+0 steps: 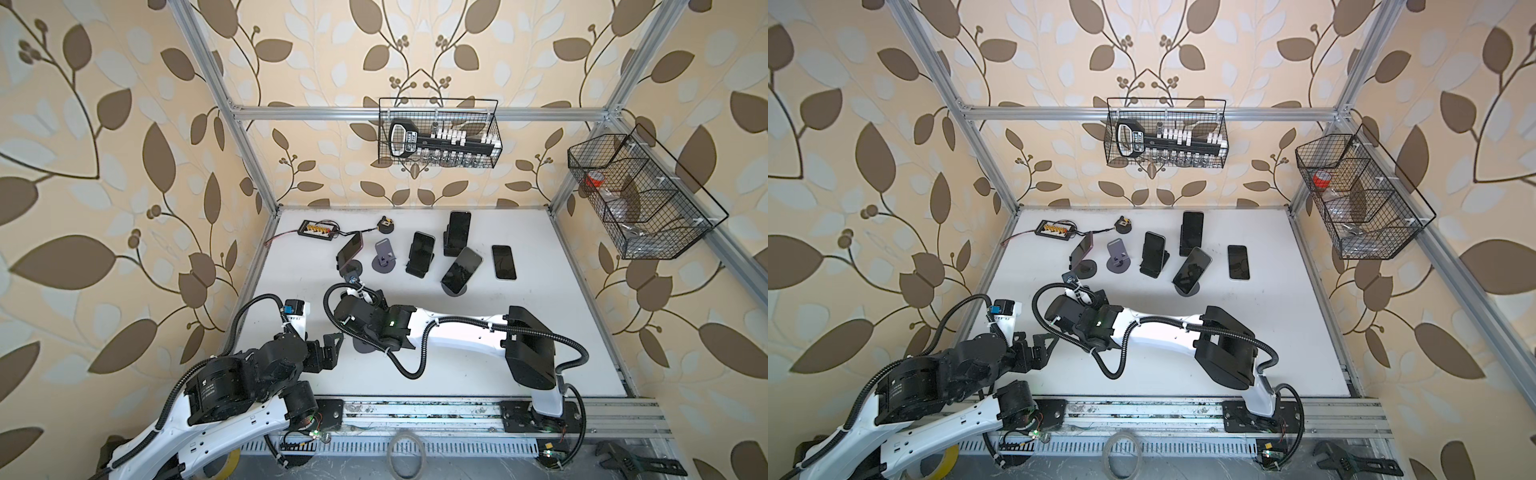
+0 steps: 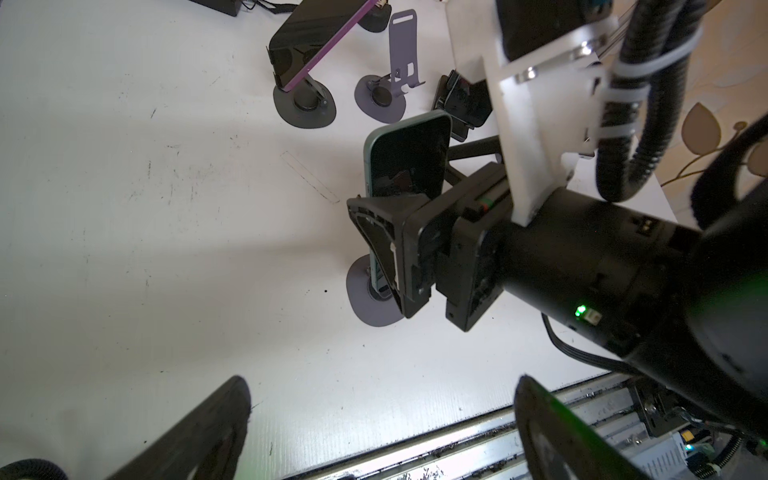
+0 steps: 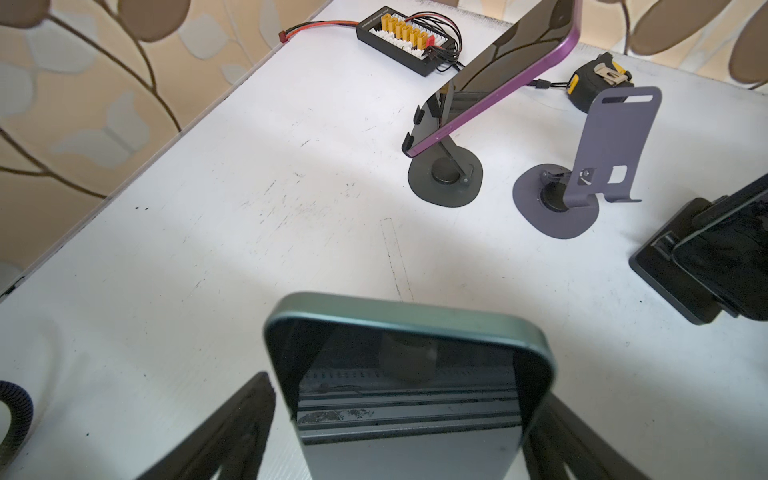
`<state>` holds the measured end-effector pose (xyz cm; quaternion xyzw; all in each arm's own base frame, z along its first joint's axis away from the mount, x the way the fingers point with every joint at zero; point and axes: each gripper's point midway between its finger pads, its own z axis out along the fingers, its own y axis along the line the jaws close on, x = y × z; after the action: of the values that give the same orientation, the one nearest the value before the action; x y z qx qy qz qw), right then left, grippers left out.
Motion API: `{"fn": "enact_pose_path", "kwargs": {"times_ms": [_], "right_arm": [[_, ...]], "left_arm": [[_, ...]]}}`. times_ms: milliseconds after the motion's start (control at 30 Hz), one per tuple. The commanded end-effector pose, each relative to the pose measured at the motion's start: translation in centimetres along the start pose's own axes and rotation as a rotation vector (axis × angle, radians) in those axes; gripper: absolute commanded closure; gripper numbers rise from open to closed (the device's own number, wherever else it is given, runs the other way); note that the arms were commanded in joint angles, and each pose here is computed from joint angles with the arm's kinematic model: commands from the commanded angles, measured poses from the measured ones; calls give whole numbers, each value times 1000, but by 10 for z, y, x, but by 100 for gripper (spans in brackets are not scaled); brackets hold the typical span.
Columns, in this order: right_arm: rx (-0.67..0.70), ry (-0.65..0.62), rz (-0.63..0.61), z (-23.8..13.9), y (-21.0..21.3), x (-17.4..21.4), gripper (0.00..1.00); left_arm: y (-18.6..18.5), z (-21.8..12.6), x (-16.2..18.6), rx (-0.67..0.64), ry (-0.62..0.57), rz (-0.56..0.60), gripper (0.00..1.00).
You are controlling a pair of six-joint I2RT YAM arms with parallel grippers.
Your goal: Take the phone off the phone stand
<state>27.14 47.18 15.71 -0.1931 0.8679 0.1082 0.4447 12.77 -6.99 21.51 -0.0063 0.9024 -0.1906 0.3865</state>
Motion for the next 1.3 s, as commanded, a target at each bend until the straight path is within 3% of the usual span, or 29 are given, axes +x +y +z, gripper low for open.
{"fn": "enact_pose_path", "kwargs": {"times_ms": [0, 933, 1267], "right_arm": [[14, 2, -26, 4, 5, 2, 11], [27, 10, -47, 9, 4, 8, 13], [23, 10, -46, 9, 5, 7, 19]], "left_arm": [[-2, 1, -3, 1, -13, 11, 1], [-2, 2, -3, 1, -10, 13, 1], [-2, 2, -3, -5, -8, 14, 1]]}}
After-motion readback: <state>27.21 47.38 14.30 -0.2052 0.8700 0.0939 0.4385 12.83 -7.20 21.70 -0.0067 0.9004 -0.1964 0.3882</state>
